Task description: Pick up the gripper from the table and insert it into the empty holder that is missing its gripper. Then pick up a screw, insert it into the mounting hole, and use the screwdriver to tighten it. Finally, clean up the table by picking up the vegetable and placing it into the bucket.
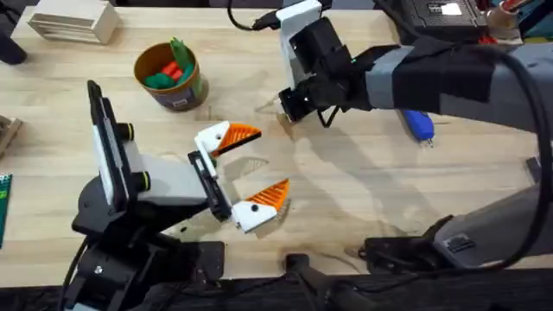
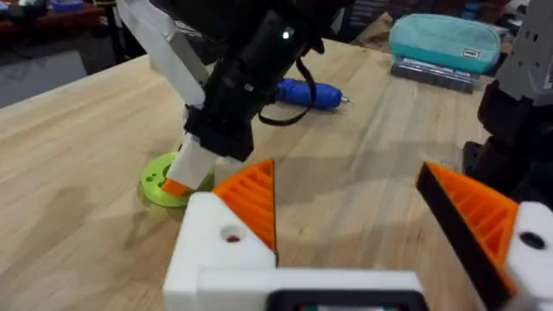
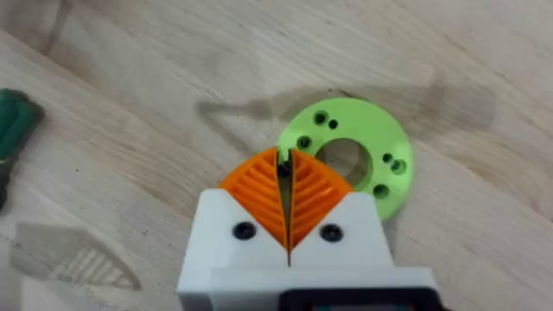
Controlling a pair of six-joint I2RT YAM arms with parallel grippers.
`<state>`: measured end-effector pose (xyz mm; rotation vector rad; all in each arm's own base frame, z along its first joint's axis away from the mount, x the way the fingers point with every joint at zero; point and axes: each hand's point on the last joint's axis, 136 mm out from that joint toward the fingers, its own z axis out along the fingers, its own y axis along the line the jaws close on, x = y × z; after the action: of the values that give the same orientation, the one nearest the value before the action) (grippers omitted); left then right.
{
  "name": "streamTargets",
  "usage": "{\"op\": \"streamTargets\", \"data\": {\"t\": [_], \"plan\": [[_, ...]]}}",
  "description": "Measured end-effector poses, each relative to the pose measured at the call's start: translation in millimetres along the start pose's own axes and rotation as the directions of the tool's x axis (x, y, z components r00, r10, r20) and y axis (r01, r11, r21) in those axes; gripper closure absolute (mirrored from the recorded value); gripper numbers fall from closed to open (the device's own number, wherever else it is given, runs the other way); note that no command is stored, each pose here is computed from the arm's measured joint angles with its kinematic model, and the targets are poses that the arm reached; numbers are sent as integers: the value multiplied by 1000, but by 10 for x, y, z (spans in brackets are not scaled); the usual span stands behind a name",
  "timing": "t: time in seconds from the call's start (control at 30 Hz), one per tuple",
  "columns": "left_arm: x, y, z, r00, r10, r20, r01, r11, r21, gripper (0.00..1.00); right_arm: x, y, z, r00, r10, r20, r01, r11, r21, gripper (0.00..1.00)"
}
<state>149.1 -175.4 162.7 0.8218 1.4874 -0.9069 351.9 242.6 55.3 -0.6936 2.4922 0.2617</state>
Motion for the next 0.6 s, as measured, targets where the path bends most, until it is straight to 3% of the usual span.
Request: {"op": "streamTargets", "data": {"t": [0.23, 0.6], "plan": [[0, 0, 0, 1000, 0, 0, 0, 1000, 0, 14, -44, 6, -276, 1000, 0, -20, 0, 1000, 1, 993], [0, 0, 0, 1000, 0, 0, 0, 1000, 0, 14, -473, 87, -1203, 987, -9, 160, 12, 1000, -15, 993]]}}
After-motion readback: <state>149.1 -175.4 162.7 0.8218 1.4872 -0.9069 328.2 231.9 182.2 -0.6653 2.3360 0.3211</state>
